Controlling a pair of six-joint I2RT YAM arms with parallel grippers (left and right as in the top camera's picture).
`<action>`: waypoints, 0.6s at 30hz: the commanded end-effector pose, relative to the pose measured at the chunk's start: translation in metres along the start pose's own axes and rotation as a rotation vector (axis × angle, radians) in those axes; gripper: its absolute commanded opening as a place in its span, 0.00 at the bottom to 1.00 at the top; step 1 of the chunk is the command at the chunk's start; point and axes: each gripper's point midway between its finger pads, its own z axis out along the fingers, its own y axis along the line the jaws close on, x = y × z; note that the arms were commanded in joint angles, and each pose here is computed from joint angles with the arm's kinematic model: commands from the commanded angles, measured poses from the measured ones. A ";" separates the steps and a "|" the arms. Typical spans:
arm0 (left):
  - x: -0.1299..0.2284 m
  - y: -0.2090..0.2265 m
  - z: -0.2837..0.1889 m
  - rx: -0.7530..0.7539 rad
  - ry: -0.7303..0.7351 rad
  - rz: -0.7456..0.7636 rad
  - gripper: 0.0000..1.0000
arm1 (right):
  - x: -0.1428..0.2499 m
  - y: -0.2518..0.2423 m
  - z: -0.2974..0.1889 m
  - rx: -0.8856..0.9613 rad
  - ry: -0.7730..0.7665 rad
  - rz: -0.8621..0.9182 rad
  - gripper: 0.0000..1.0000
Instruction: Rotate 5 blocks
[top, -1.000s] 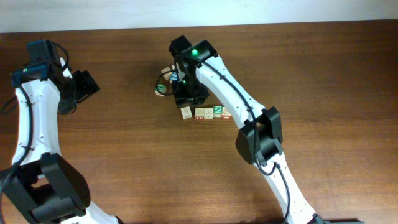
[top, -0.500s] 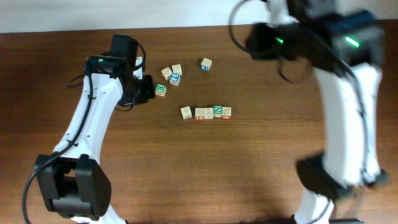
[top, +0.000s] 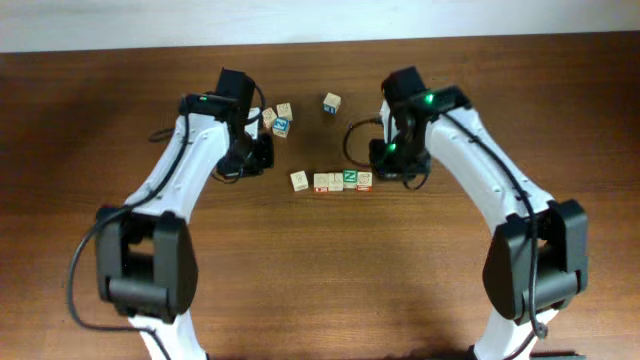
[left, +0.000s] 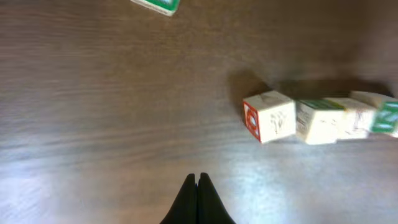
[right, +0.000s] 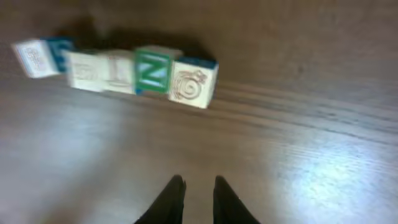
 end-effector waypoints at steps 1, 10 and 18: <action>0.012 -0.009 0.034 0.038 0.092 -0.003 0.00 | 0.005 -0.005 0.026 -0.031 -0.018 0.025 0.18; -0.006 -0.013 0.071 0.055 0.055 0.012 0.00 | -0.014 -0.036 0.051 0.009 -0.122 0.058 0.18; -0.003 -0.018 0.089 0.097 0.086 0.007 0.00 | -0.022 -0.032 0.063 -0.034 -0.182 0.042 0.17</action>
